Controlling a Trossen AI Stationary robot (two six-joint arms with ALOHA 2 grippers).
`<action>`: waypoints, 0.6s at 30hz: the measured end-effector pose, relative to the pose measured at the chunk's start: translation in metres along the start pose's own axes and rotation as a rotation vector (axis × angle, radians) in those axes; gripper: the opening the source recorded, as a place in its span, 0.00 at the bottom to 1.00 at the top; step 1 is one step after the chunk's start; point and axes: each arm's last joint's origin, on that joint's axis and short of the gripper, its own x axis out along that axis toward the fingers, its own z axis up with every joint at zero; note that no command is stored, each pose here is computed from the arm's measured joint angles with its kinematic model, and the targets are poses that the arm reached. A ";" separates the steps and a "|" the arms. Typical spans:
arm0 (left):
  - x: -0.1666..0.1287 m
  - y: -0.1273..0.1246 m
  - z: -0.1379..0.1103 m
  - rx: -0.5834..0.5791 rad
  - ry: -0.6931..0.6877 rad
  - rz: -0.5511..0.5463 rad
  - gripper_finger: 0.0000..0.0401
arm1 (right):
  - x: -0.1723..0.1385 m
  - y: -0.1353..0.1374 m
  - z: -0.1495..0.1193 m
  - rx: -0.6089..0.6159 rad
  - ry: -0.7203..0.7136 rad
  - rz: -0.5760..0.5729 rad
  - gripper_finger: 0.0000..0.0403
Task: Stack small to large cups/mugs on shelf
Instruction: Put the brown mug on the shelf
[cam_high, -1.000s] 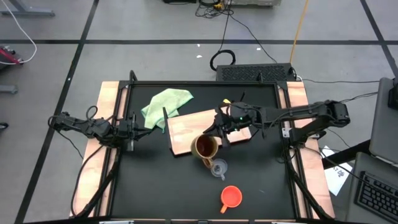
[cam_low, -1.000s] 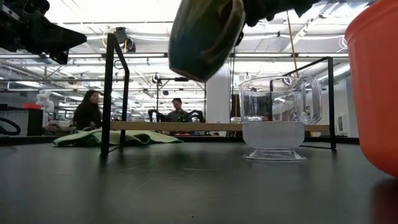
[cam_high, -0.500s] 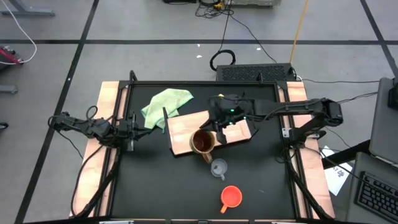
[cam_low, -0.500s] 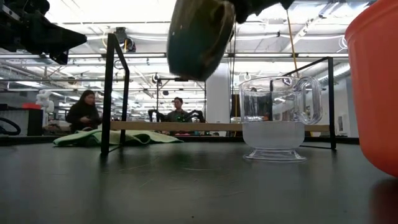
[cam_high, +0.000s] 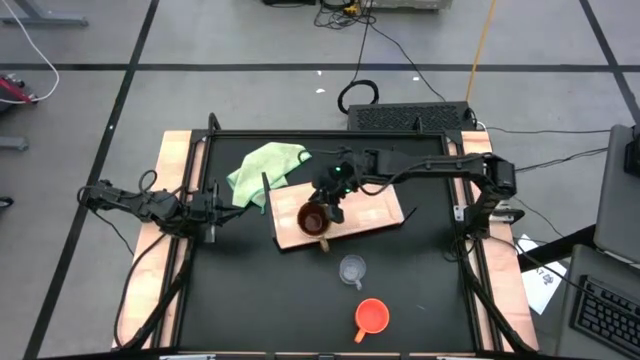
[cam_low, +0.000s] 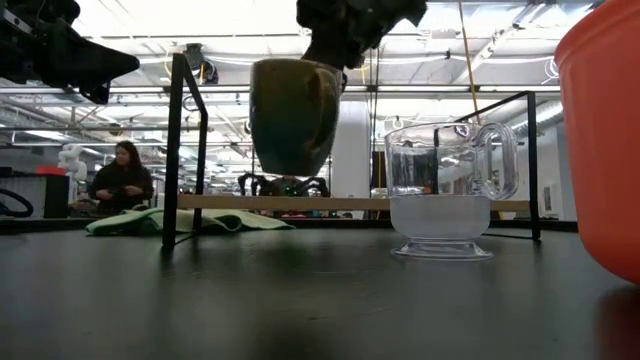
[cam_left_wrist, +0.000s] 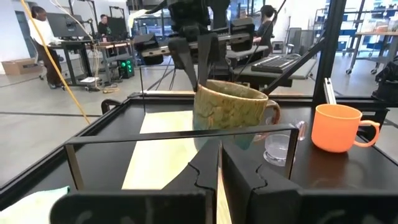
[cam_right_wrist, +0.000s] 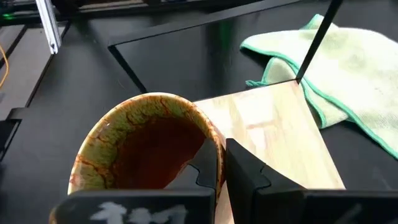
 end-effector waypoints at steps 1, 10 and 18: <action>0.000 0.000 0.000 0.003 0.000 0.000 0.05 | 0.002 -0.002 0.002 0.002 0.012 -0.002 0.01; 0.000 0.000 0.000 0.023 0.000 0.000 0.05 | 0.010 -0.017 0.013 0.029 0.059 -0.018 0.01; 0.000 0.000 0.000 0.040 0.000 0.000 0.05 | 0.005 -0.029 0.016 0.051 0.018 0.030 0.01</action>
